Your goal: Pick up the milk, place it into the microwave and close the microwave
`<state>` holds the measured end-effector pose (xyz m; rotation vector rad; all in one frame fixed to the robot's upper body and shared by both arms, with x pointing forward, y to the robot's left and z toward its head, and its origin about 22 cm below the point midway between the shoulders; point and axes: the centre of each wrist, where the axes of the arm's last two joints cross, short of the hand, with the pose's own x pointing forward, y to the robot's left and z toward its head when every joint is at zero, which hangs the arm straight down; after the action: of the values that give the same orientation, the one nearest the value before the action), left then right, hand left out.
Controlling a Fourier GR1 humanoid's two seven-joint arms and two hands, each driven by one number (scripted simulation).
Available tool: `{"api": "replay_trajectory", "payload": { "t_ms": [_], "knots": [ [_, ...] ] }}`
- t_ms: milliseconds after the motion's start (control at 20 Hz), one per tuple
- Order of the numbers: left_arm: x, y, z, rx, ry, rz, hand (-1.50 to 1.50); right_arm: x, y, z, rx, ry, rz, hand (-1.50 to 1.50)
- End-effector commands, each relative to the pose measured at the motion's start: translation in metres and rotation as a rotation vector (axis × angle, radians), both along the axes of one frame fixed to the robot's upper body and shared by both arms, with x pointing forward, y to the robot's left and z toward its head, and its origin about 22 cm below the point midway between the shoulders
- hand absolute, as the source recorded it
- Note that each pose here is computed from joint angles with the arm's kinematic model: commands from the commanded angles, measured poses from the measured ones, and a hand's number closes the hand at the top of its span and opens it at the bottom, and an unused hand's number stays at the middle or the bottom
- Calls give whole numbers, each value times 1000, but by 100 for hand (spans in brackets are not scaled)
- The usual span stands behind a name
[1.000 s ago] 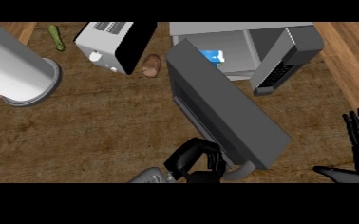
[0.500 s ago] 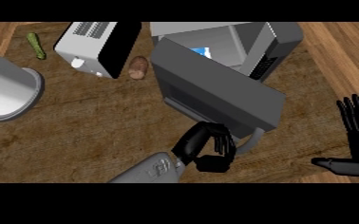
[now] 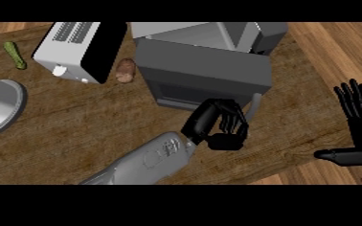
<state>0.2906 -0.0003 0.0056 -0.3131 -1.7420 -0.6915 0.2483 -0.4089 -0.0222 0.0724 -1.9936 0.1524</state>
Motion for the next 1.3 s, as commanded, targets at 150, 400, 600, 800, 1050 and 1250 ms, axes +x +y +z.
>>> {"api": "replay_trajectory", "payload": {
  "t_ms": [150,400,600,800,1050,1250],
  "knots": [
    [26,-13,33,-41,-50,56,150,17,7,18,37,-69,97,-150],
    [43,-18,54,-45,-79,85,150,32,14,38,43,-94,173,-150],
    [53,-17,59,-37,-78,121,150,38,16,46,50,-97,206,-150],
    [63,-18,71,-43,-81,150,150,48,20,62,51,-133,237,-150],
    [70,-22,85,-65,-110,169,150,56,28,76,55,-143,337,-150],
    [75,-24,93,-73,-124,180,150,61,38,82,48,-116,401,-150]
  ]
}}
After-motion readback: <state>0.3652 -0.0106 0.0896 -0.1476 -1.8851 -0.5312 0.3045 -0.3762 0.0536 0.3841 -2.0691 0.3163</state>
